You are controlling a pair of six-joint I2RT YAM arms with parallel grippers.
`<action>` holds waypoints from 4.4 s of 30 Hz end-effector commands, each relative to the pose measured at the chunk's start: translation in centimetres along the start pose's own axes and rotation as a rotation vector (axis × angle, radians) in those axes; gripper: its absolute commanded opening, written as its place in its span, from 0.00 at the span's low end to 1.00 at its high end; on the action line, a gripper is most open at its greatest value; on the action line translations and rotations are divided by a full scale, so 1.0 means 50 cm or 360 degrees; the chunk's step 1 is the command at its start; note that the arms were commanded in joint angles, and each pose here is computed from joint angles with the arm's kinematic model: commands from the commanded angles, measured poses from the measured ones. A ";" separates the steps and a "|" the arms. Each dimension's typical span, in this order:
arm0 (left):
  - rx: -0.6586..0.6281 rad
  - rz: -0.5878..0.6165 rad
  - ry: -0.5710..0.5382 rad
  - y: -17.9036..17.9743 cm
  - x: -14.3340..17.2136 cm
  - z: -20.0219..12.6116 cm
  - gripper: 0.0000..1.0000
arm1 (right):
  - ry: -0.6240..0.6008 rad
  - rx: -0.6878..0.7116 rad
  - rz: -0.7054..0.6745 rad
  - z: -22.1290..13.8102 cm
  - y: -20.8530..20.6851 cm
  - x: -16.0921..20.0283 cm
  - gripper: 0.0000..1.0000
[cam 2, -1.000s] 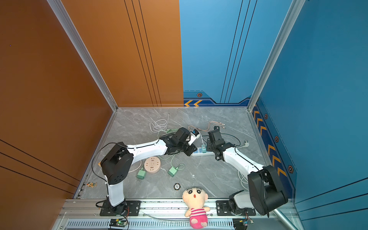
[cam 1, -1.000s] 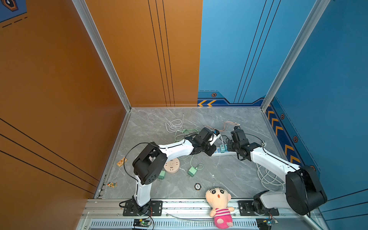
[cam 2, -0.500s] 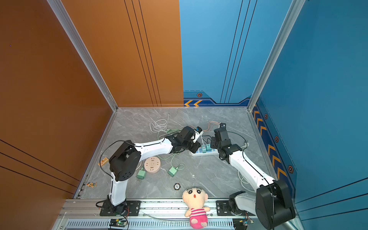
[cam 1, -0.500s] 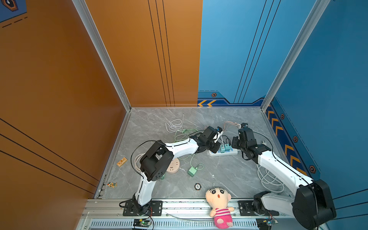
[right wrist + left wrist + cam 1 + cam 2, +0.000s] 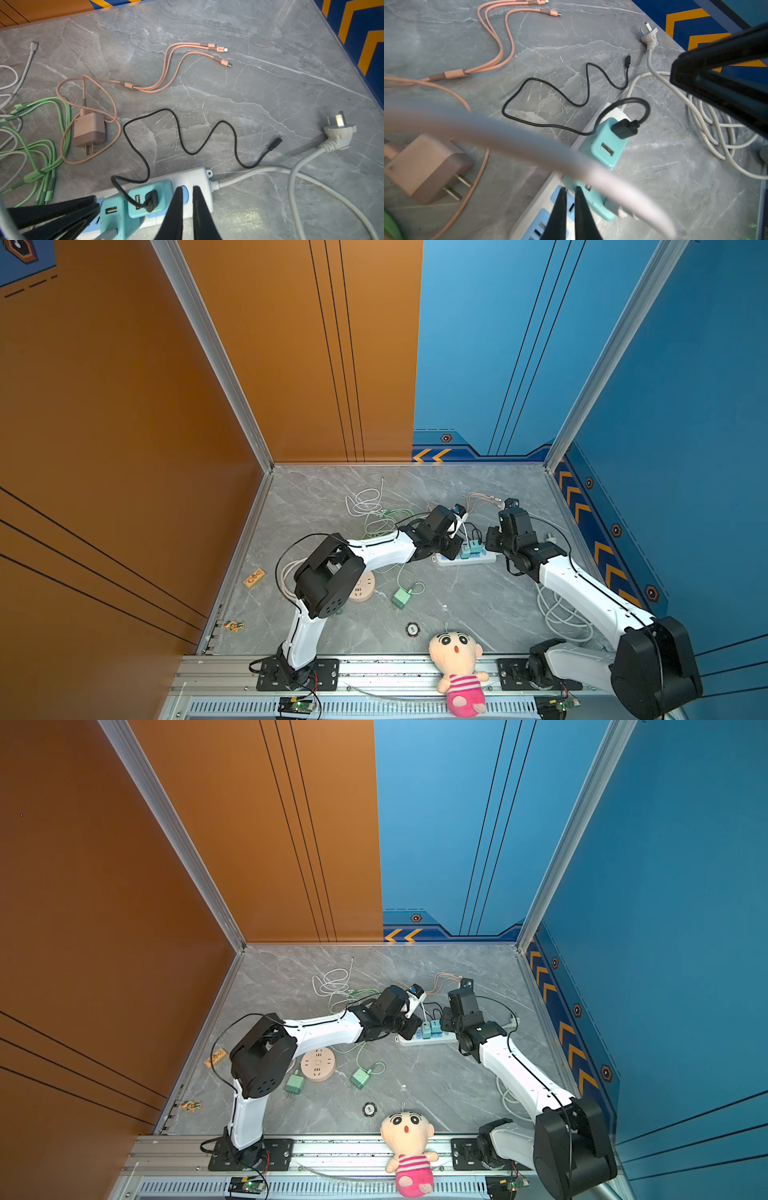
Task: Insert plugs into power strip
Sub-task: Press the plug into the socket, then pick up the plug from the top-center of the table.
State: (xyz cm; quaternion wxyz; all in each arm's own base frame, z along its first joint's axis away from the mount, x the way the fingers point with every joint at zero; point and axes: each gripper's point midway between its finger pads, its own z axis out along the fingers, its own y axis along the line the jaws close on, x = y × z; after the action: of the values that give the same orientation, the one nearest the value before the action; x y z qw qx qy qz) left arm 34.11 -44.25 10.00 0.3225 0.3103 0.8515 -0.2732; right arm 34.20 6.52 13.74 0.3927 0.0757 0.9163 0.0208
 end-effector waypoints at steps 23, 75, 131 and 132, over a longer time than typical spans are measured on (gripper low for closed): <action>-0.0228 0.0194 0.0346 0.013 0.012 -0.157 0.28 | -0.0056 0.0050 0.0032 -0.043 -0.035 -0.053 0.36; -0.0566 -0.0665 0.0321 0.254 -0.014 0.050 0.61 | 0.0004 -0.0346 0.0040 0.028 0.071 -0.191 0.57; -0.0755 -0.0504 0.0149 0.234 -0.139 -0.034 0.33 | 0.0034 -0.0502 0.0057 0.010 0.111 -0.181 0.57; -0.0753 -0.0495 0.0133 0.233 -0.148 -0.046 0.32 | 0.0034 -0.0507 0.0055 0.009 0.114 -0.182 0.57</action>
State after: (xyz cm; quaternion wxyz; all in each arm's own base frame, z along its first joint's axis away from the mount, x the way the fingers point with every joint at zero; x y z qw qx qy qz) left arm 45.21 -38.64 7.32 0.2535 0.0987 0.9578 -0.0927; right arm 41.04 9.85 19.48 0.3838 0.0330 0.9094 0.1567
